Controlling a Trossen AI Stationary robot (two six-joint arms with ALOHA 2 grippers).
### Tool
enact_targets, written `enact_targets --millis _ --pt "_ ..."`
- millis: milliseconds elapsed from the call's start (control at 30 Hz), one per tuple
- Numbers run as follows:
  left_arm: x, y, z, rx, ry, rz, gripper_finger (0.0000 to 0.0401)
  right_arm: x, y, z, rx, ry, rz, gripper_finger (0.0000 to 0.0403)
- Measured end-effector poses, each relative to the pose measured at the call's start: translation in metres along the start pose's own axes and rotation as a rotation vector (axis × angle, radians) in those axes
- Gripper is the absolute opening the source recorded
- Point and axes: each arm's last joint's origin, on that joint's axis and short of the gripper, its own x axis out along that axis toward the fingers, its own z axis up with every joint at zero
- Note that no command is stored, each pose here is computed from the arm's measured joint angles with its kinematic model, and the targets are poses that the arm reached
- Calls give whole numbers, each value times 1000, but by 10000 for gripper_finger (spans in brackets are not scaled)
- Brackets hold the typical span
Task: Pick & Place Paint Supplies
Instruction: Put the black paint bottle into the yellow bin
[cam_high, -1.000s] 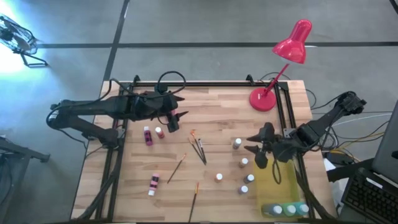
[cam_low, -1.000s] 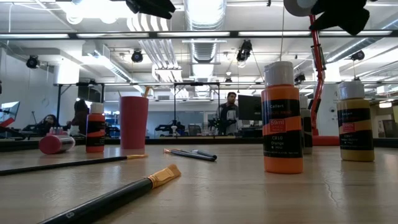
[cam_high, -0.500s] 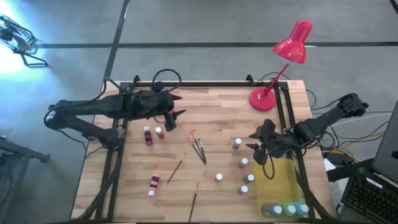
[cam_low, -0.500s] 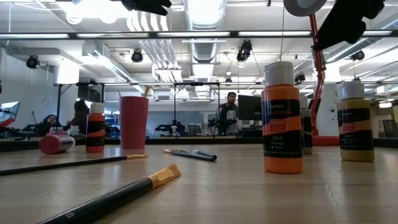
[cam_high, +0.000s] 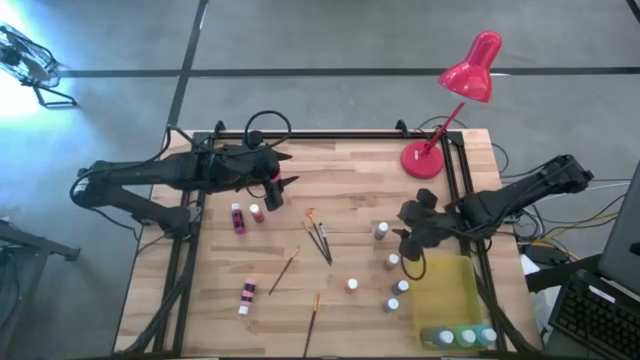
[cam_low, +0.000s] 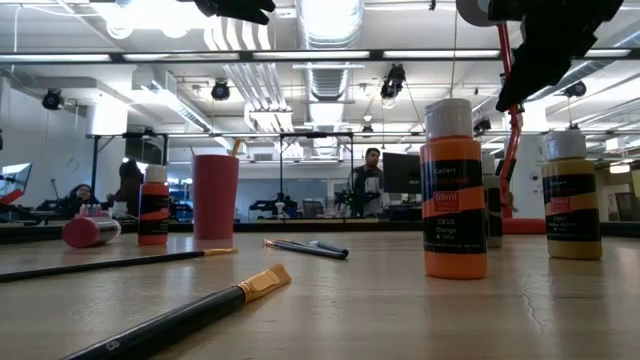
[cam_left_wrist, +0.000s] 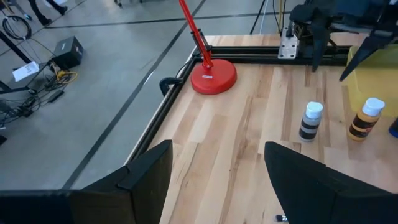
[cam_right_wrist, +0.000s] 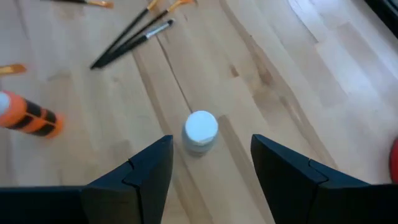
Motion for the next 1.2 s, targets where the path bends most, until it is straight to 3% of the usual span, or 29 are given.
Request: enact_targets --millis 600,1033,1200 --pt "0 0 0 0 2 -1 259 23 -5 10 76 95 16 239" --pt "0 0 -1 0 8 -1 259 58 -1 11 57 199 -28 259" --pt "0 0 -1 1 10 -1 259 69 -2 13 54 226 -14 248"
